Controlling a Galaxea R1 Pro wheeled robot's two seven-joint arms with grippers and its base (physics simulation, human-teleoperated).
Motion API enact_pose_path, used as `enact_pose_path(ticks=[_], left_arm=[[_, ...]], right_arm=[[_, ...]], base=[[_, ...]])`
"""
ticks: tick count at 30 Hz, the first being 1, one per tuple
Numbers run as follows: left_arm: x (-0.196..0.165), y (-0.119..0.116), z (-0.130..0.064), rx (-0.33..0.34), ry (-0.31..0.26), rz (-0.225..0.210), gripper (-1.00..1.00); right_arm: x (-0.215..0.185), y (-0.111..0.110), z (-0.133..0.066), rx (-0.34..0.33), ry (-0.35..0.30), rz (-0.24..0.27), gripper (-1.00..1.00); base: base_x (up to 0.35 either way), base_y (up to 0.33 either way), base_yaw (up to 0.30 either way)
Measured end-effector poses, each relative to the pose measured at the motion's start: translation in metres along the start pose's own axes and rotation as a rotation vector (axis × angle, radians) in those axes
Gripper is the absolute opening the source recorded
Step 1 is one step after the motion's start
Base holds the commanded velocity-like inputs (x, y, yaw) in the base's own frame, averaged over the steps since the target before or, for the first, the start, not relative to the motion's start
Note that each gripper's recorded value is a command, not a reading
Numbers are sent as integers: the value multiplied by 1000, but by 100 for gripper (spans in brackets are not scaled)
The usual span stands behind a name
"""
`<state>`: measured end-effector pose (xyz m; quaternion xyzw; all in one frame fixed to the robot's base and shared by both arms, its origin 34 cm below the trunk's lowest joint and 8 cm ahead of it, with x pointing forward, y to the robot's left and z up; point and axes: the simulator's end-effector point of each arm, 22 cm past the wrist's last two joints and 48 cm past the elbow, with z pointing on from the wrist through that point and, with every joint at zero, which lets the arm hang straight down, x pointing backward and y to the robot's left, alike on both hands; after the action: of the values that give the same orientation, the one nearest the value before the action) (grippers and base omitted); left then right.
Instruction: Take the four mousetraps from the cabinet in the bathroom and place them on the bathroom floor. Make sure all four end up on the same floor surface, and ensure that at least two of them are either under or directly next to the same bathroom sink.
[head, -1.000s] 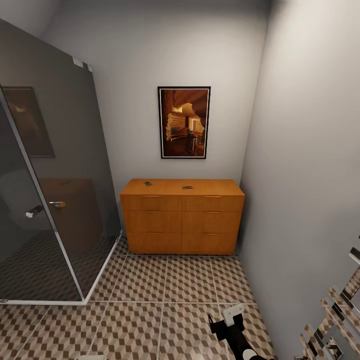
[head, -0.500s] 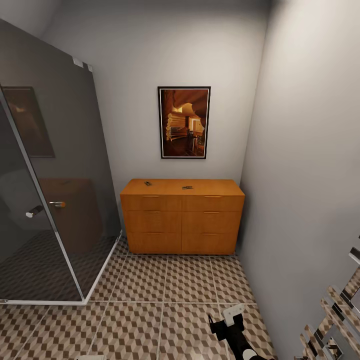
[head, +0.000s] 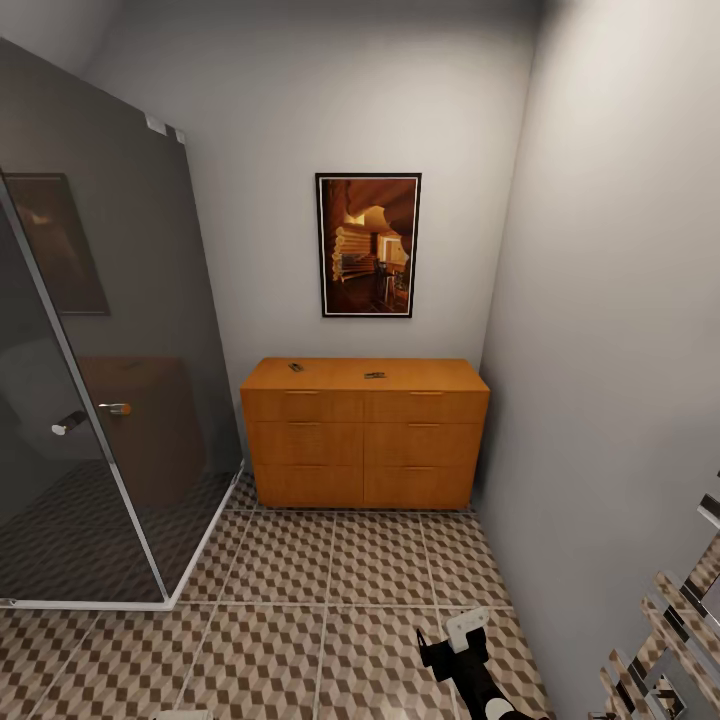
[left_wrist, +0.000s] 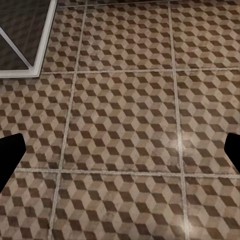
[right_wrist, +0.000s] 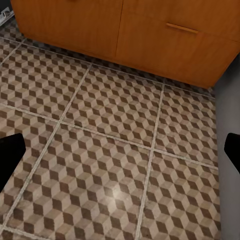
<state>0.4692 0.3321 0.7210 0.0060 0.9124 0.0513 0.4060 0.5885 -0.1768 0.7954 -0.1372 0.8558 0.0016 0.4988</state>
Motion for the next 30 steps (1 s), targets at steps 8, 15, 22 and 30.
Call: enact_pose_path(ticks=[8, 15, 22, 30], left_arm=[[0, 0, 0, 0, 0, 0, 100], [0, 0, 0, 0, 0, 0, 100], [0, 0, 0, 0, 0, 0, 100], [0, 0, 0, 0, 0, 0, 100]], right_arm=[[0, 0, 0, 0, 0, 0, 100], [0, 0, 0, 0, 0, 0, 100], [0, 0, 0, 0, 0, 0, 100], [0, 0, 0, 0, 0, 0, 100]], base=[[0, 0, 0], [0, 0, 0], [0, 0, 0], [0, 0, 0]])
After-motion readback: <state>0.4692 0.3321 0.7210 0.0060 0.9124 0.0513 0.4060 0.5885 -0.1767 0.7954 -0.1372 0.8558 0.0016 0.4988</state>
